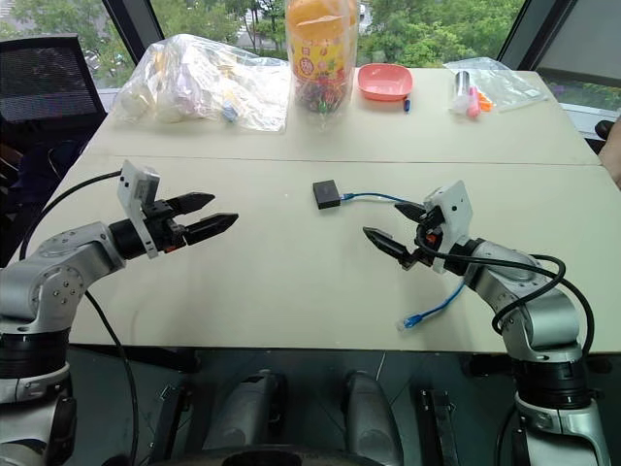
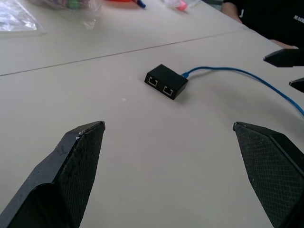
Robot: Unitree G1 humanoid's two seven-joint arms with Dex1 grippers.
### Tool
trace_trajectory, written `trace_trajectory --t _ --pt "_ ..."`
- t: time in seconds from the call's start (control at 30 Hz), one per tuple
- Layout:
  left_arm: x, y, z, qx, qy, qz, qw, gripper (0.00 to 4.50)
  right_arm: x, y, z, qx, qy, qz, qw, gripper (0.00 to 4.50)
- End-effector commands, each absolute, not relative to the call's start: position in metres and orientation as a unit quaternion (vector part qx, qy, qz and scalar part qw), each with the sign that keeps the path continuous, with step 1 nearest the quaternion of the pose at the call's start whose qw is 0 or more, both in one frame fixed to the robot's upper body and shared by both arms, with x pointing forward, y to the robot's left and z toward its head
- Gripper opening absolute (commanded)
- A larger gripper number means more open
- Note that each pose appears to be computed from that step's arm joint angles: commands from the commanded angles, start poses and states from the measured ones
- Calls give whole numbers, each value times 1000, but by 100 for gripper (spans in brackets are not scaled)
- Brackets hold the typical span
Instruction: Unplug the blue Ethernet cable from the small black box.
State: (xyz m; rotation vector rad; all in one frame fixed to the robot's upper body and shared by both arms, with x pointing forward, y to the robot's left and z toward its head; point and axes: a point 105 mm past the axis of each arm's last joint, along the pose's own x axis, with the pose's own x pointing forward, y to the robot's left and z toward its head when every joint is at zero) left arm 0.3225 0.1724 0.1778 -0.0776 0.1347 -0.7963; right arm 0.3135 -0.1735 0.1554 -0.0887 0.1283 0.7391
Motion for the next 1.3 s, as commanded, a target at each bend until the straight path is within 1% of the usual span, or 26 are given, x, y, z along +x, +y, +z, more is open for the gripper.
trace_trajectory --t 0.03,0.2,0.53,0.73,0.87,1.03,1.17,1.23,1.3 --pt "325 175 197 -30 18 -378 925 447 316 -175 169 -56 40 361 930 450" --pt "324 173 194 -31 31 -383 923 447 319 -176 168 -59 37 357 931 450" --pt "327 172 195 -27 31 -383 923 447 319 -175 166 -61 36 355 932 450" --pt "332 173 195 -7 28 -391 920 447 324 -173 167 -70 38 358 930 450" --pt "339 173 195 25 44 -452 890 447 351 -160 170 -99 35 366 925 450" --pt "346 174 197 43 69 -521 849 447 395 -146 161 -131 49 372 918 450" --pt "355 177 196 64 79 -540 835 447 425 -137 151 -181 84 370 907 450" --pt "357 176 198 73 73 -541 835 447 436 -131 142 -253 110 376 885 450" --pt "356 175 202 65 61 -540 837 447 443 -129 141 -271 125 380 876 450"
